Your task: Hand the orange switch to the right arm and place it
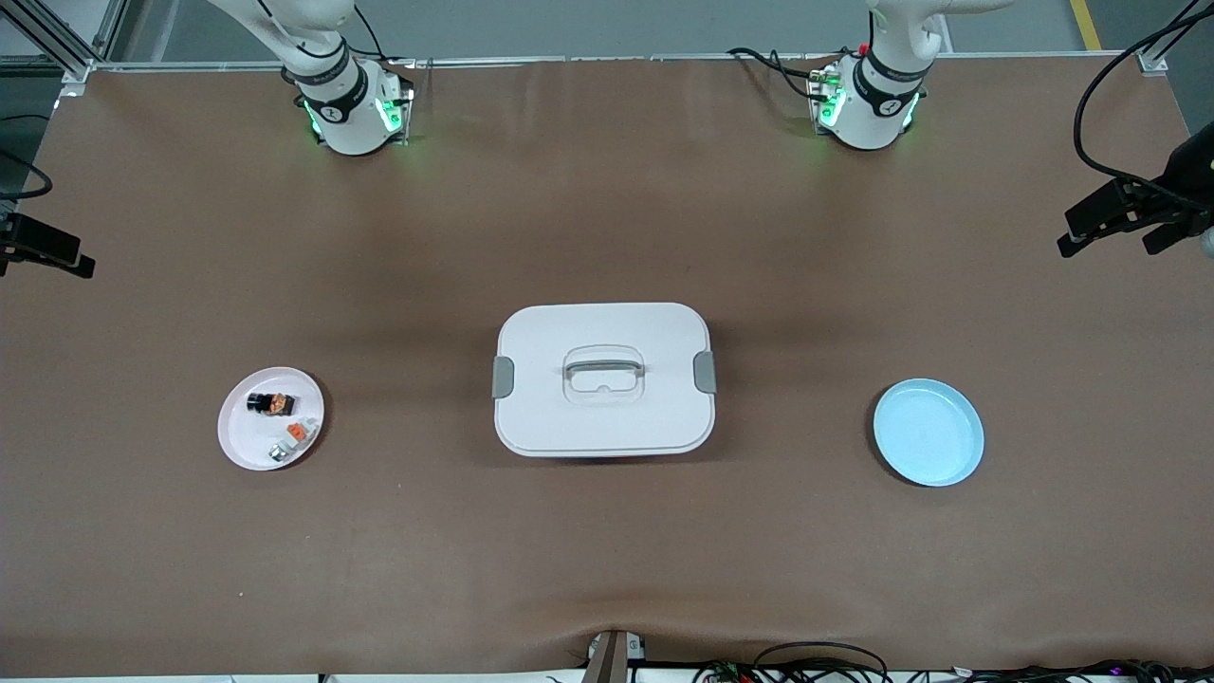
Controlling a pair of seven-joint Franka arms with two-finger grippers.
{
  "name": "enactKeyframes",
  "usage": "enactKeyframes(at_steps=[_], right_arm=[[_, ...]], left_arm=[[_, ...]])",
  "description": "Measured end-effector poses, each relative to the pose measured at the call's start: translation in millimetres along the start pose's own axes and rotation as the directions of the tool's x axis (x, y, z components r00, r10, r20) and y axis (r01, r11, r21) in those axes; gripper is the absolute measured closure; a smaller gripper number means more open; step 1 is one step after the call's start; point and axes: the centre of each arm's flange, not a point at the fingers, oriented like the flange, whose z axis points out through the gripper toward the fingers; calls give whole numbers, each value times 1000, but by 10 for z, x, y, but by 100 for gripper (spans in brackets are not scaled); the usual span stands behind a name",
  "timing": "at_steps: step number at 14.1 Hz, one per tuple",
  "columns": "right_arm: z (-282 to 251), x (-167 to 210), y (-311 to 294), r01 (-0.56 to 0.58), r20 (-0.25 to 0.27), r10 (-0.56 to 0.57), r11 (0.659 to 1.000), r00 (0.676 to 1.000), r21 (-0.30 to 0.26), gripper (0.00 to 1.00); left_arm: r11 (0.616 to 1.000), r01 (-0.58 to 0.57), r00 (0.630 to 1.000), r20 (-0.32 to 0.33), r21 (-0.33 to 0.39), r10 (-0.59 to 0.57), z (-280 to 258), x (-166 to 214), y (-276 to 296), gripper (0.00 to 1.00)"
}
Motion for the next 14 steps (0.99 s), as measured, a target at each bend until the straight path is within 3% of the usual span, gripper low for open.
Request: enactKeyframes(at_steps=[3, 7, 14], right_arm=[[-8, -3, -55, -6, -1, 6, 1000, 1000, -11, 0], [-19, -41, 59, -30, -6, 30, 999, 1000, 30, 0], [17, -220, 76, -33, -26, 34, 999, 999, 37, 0]], left_arm=[[1000, 0, 1000, 23, 1, 0, 132, 80, 3, 0], [1000, -5, 1000, 10, 0, 5, 70, 96, 29, 0], [1000, 0, 1000, 7, 0, 0, 18, 91, 5, 0]])
